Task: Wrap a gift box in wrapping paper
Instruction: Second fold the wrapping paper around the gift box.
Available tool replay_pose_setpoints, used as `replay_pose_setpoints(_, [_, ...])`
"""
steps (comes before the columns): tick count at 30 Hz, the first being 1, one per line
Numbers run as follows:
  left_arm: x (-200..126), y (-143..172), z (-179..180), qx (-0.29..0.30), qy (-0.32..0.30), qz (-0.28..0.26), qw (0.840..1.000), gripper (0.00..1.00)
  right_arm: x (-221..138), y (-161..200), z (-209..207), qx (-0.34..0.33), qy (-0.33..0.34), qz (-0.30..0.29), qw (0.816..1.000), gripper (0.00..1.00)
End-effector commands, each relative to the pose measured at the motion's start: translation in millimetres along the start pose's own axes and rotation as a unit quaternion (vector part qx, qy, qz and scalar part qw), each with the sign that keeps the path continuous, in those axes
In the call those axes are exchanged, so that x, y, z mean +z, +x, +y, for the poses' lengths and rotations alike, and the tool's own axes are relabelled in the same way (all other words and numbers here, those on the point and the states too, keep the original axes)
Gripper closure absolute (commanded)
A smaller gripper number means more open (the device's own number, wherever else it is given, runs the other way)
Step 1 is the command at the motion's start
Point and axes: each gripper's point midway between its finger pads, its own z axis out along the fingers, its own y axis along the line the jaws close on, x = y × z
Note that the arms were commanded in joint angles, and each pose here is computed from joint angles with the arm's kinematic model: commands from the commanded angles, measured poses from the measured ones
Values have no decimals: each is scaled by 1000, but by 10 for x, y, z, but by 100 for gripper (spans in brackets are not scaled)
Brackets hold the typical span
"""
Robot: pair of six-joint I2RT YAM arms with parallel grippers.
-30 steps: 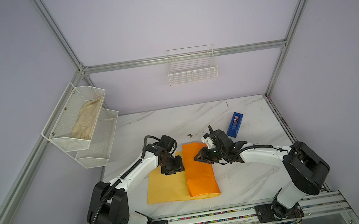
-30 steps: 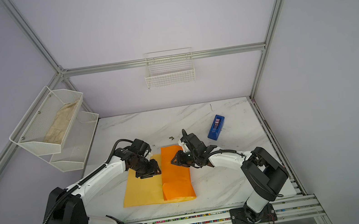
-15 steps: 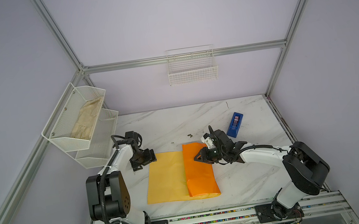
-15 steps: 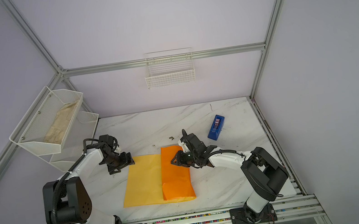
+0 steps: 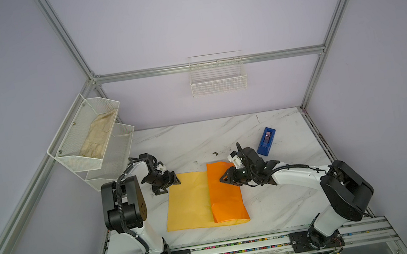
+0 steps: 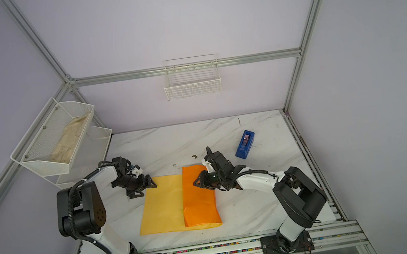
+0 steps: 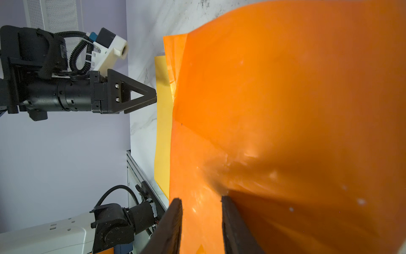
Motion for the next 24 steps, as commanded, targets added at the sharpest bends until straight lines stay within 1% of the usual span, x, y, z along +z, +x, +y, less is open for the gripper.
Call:
replay_pose_setpoints(1, [117,124,-150,12,60,24,998,16,18,136,-310,33,46,10,998,65])
replay_pose_setpoints(6, [51,198,-316,7,104,14,994,17,7,140,-298,33,44,10,998,65])
replay_pose_setpoints(9, [-16,228,-367,6,107,7,994,18,5,144,-301,35,44,10,998,65])
replay_pose_setpoints(12, [-117,234,-481,18,112,-6,994,18,0,141,-295,35,43,9,998,65])
replay_pose_setpoints(14, [-161,242,-563,23,119,-8,993,20,-3,146,-305,36,45,9,998,65])
replay_pose_setpoints(15, [-171,261,-573,21,113,-5,993,22,-4,147,-303,36,44,9,998,65])
replay_pose_setpoints(17, [-197,277,-517,18,75,-9,997,26,-7,148,-301,37,43,8,998,65])
replay_pose_setpoints(20, [-266,279,-438,18,28,-23,999,37,-13,140,-297,37,43,6,998,65])
replay_pose_setpoints(23, [-318,267,-418,21,11,-27,999,56,-15,143,-293,36,43,6,998,65])
replay_pose_setpoints(24, [-328,265,-417,19,10,-26,999,64,-13,147,-301,37,43,7,998,65])
